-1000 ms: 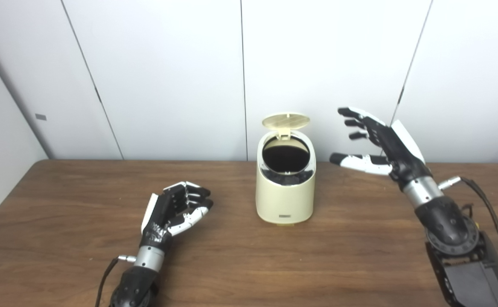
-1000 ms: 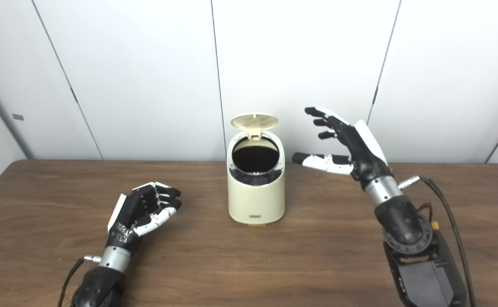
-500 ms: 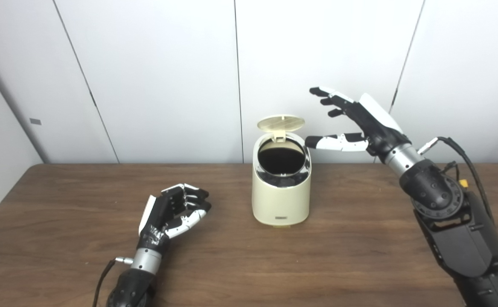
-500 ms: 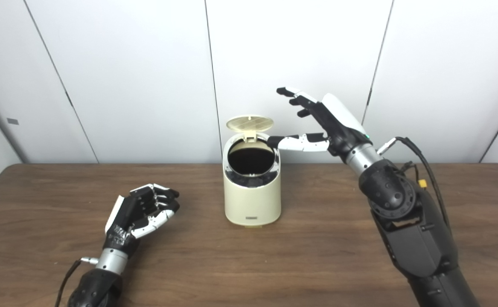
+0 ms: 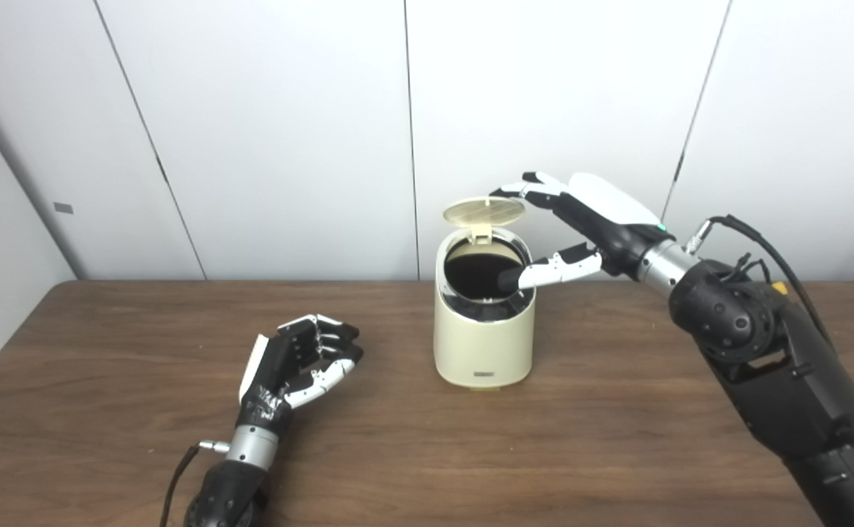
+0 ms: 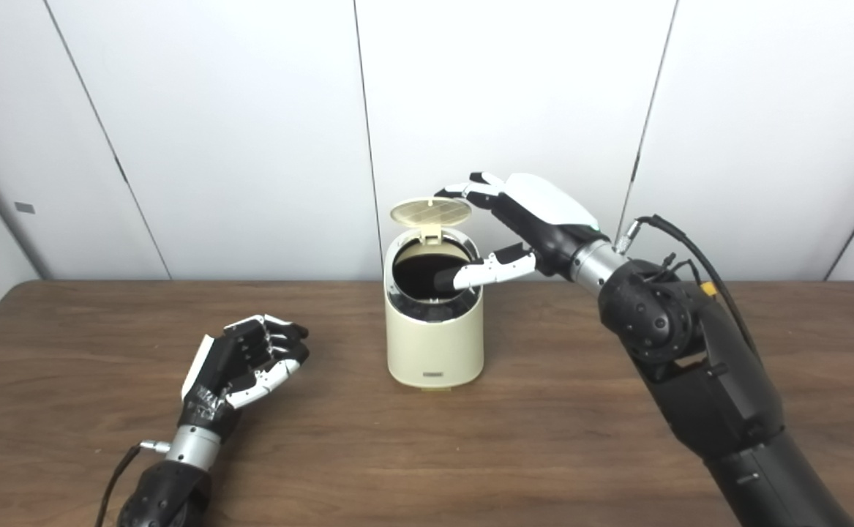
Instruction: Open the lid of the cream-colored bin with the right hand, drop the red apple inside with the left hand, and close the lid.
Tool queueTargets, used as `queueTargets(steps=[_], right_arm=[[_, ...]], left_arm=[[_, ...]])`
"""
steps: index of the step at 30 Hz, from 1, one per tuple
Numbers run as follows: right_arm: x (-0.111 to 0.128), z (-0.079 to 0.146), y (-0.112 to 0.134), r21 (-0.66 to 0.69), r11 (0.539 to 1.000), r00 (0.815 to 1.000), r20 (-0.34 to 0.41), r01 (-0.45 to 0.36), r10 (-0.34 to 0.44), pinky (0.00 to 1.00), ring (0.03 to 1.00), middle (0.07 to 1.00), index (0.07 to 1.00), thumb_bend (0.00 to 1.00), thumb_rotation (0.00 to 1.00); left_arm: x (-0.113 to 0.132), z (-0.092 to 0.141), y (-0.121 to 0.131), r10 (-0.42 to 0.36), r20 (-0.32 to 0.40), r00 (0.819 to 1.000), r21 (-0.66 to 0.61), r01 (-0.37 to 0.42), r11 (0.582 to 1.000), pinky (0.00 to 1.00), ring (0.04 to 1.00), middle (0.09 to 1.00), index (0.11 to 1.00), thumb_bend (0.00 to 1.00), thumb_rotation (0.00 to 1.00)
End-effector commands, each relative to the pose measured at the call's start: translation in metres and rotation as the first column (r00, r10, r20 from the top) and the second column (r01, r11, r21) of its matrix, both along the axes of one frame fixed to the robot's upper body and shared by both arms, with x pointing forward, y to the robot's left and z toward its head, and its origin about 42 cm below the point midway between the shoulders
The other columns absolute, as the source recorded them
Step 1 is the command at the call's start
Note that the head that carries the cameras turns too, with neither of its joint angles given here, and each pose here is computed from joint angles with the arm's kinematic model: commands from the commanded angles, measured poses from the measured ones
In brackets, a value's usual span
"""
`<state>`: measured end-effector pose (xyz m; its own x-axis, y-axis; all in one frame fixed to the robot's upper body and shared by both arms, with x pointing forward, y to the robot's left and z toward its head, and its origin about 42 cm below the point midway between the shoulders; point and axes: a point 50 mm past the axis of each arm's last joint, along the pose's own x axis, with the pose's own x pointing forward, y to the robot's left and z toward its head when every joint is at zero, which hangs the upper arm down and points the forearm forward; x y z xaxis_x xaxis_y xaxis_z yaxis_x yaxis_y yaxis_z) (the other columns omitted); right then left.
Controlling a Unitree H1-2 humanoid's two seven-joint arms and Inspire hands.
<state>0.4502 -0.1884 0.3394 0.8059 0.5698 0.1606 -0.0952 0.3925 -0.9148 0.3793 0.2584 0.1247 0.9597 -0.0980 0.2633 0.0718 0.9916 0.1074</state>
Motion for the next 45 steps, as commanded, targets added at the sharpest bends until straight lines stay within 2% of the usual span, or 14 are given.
queueTargets(steps=[1,9,13,19,29,38,45], right_arm=[[-0.003,0.032,0.000,0.004,0.999,0.994,0.105,-0.041,0.040,0.91,0.995,0.882,0.840,0.74,0.66],[-0.010,0.030,-0.003,-0.043,0.998,0.990,0.129,-0.054,0.059,0.88,1.000,0.876,0.822,0.73,0.63],[-0.012,0.027,-0.004,-0.061,0.996,0.989,0.135,-0.059,0.067,0.90,1.000,0.874,0.815,0.73,0.62],[-0.018,0.026,-0.005,-0.083,0.995,0.988,0.139,-0.057,0.069,0.99,1.000,0.869,0.819,0.74,0.66],[-0.024,0.022,-0.004,-0.110,0.992,0.989,0.129,-0.064,0.078,1.00,1.000,0.874,0.822,0.75,0.67],[-0.031,0.013,0.002,-0.126,0.988,0.985,0.134,-0.094,0.111,1.00,1.000,0.834,0.807,0.76,0.56],[-0.034,0.005,0.003,-0.133,0.985,0.984,0.125,-0.112,0.129,1.00,1.000,0.826,0.809,0.74,0.58]], left_arm=[[-0.012,-0.023,0.003,0.018,-0.047,0.999,0.002,-0.018,1.000,0.46,0.549,0.605,0.497,0.50,0.05],[-0.012,-0.021,0.001,0.027,-0.049,0.998,0.000,-0.027,1.000,0.45,0.548,0.606,0.497,0.51,0.05],[-0.013,-0.021,0.000,0.027,-0.044,0.999,-0.004,-0.027,1.000,0.45,0.547,0.604,0.497,0.51,0.05],[-0.012,-0.020,0.001,0.037,-0.047,0.998,0.000,-0.037,0.999,0.46,0.551,0.605,0.497,0.51,0.05],[-0.014,-0.015,0.003,0.041,-0.043,0.998,0.003,-0.041,0.999,0.44,0.539,0.601,0.497,0.51,0.05],[-0.015,-0.014,0.005,0.037,-0.040,0.999,0.003,-0.037,0.999,0.44,0.542,0.601,0.497,0.51,0.05],[-0.015,-0.013,0.005,0.051,-0.049,0.998,0.012,-0.050,0.999,0.44,0.539,0.600,0.497,0.51,0.05]])
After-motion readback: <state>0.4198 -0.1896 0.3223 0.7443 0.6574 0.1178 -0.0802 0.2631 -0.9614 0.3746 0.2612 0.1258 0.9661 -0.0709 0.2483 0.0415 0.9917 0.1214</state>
